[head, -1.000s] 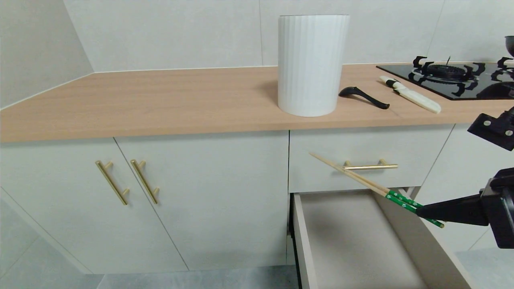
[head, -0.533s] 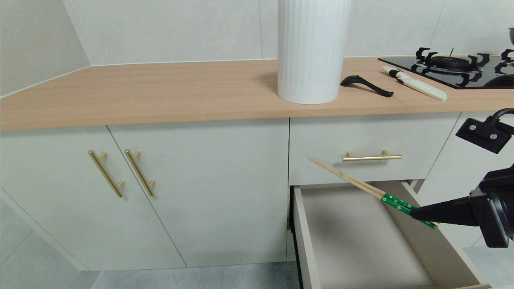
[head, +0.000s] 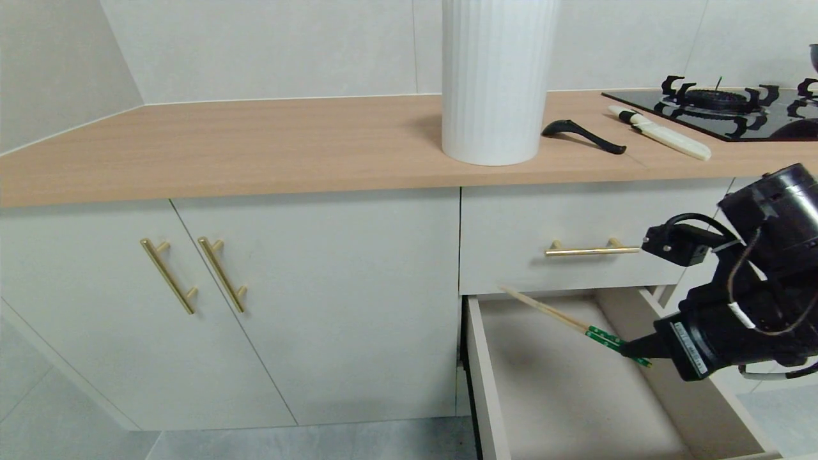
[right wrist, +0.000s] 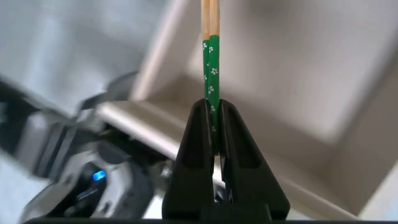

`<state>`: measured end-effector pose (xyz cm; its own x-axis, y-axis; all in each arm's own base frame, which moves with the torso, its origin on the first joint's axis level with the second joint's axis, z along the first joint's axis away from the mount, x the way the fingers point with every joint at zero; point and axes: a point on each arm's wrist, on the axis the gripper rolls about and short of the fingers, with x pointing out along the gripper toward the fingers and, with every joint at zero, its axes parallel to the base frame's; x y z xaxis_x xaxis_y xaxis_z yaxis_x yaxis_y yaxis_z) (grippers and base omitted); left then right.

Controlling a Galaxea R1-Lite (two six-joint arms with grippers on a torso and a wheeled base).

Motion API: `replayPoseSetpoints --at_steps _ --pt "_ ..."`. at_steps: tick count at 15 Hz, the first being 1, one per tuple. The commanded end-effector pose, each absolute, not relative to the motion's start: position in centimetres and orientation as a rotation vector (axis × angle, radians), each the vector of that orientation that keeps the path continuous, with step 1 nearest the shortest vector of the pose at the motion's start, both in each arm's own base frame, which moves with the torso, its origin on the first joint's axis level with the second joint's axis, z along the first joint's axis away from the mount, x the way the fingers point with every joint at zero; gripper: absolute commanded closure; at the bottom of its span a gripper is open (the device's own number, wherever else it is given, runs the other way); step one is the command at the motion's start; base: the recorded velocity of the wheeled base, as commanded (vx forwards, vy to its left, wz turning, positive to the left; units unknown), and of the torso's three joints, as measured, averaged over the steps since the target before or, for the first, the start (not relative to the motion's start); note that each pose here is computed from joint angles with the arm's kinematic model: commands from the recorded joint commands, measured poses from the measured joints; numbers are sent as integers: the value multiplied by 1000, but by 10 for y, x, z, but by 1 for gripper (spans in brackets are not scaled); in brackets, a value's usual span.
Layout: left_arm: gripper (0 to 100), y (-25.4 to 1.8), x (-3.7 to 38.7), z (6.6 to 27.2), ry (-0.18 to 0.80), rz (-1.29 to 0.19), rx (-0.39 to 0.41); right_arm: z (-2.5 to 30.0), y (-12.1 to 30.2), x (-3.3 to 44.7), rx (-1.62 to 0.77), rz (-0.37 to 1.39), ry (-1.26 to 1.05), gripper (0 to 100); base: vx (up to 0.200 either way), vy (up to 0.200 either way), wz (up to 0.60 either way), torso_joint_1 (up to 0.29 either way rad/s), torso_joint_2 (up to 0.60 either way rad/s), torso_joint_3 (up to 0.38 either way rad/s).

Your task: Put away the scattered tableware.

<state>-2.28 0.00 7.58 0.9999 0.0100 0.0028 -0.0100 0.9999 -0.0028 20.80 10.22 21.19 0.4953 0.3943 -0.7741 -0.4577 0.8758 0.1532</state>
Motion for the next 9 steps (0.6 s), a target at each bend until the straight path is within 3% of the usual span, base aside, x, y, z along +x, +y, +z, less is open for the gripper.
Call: replayPoseSetpoints --at_steps 1,5,9 --pt "0 0 -23 76 0 11 -3 178 116 243 -105 451 1042 100 0 0 0 0 0 0" --pt "0 0 -23 76 -2 11 -3 150 129 272 -59 363 1117 100 0 0 0 0 0 0" --pt "0 0 -23 76 0 11 -3 101 144 310 -11 238 1084 100 0 0 0 0 0 0"
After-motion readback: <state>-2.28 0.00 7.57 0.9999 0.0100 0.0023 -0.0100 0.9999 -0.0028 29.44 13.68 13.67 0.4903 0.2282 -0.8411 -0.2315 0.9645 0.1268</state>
